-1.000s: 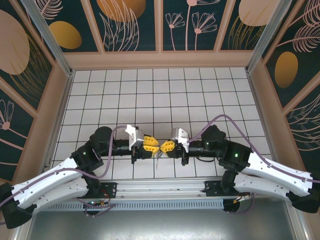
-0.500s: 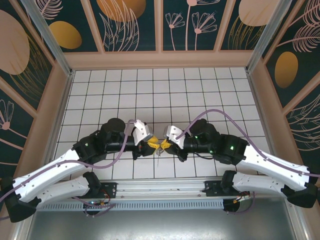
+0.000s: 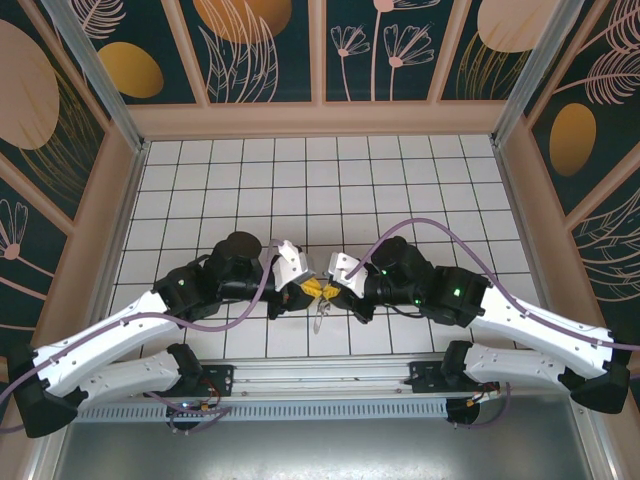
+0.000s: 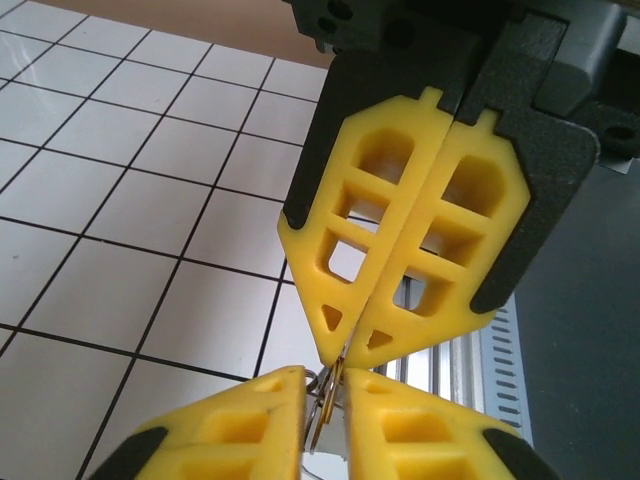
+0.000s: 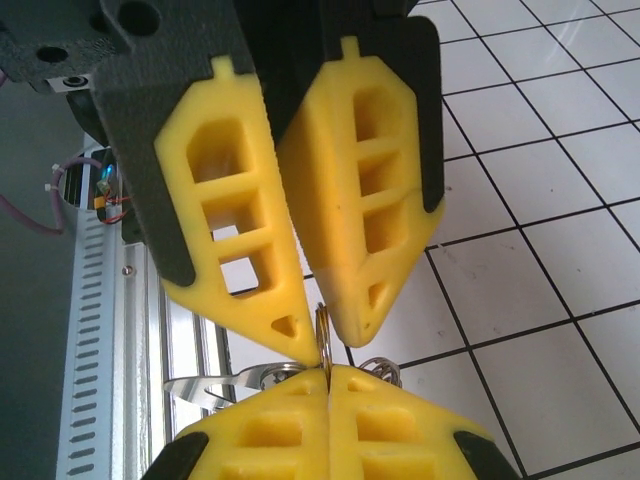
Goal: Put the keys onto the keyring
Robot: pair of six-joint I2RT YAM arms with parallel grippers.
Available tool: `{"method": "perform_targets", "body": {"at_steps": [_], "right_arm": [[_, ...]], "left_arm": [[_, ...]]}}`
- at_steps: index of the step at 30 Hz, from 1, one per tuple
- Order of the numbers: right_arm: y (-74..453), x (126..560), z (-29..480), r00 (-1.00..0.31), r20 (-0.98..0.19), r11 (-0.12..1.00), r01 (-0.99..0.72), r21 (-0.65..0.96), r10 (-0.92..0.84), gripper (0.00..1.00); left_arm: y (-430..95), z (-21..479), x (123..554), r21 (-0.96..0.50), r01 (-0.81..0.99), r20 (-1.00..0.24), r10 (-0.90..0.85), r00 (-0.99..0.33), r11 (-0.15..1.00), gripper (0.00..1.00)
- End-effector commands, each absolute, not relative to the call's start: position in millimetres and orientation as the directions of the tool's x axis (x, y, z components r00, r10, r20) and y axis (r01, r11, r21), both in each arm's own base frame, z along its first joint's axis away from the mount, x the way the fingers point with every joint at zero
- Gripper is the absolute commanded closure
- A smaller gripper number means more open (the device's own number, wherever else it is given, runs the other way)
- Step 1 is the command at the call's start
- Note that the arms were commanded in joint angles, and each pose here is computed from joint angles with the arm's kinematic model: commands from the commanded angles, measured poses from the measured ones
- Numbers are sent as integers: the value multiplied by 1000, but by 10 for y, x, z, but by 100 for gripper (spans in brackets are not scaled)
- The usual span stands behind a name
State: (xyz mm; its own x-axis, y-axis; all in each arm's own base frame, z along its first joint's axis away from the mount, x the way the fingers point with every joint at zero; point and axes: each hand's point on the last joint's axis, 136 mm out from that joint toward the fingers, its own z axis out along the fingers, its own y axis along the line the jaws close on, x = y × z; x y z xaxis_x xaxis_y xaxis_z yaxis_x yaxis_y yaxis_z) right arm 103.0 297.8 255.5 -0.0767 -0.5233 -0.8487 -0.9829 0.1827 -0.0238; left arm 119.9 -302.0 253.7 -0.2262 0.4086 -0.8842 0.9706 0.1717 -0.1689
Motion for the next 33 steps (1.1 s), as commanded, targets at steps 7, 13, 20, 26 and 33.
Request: {"method": "perform_targets", "body": {"at_steps": [7, 13, 20, 26, 33], "right_arm": [[3045, 1034, 2783, -42, -878, 153, -988, -36, -476, 100], [3046, 1041, 2797, -44, -880, 157, -987, -35, -473, 100], [3053, 965, 2795, -46, -891, 124, -992, -12, -453, 91], [3094, 852, 2703, -76, -900, 78, -996, 47, -429, 80], [3117, 834, 2761, -66, -921, 66, -997, 45, -383, 82]], "left_arm": [[-3020, 2554, 1089, -171, 979, -891, 406, -203, 114, 94], [-3012, 2571, 1057, -165, 982, -899, 395, -190, 97, 100], [-2980, 2756, 1036, -107, 991, -947, 294, -127, 85, 100], [-2958, 3038, 974, -66, 996, -988, 134, -73, 59, 100], [-2920, 3120, 907, -69, 997, -997, 41, -71, 35, 100]]}}
